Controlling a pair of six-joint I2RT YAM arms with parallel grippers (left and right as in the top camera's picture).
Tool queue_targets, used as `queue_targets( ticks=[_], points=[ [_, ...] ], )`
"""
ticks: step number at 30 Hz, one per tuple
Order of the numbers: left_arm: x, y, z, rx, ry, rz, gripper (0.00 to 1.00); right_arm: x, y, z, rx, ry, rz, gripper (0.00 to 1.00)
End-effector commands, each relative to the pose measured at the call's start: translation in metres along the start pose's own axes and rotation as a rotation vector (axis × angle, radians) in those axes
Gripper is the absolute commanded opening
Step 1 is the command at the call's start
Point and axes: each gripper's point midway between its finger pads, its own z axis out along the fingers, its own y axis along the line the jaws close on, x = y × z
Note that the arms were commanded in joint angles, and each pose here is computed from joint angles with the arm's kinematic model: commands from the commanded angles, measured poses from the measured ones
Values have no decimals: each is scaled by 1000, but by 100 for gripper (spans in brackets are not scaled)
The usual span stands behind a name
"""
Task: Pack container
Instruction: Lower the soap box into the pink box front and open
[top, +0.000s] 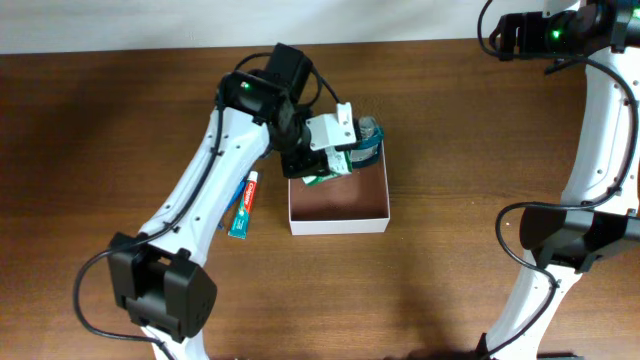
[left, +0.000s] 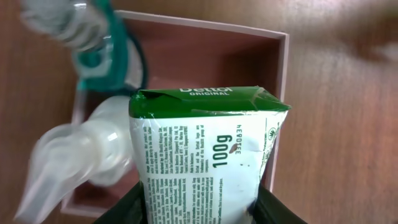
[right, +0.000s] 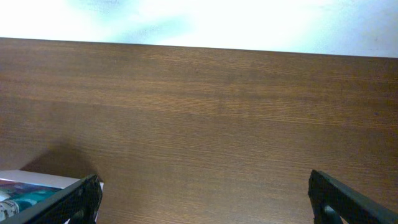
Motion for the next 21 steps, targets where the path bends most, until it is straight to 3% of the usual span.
queue_targets(
  ticks=[1, 21],
  points=[
    [-14, -12, 11, 55, -28, 66, 14, -2, -2, -3, 5, -9, 1, 99],
    [-2, -21, 73, 182, 51, 48, 14, -2, -2, -3, 5, -9, 1, 99]
  ],
)
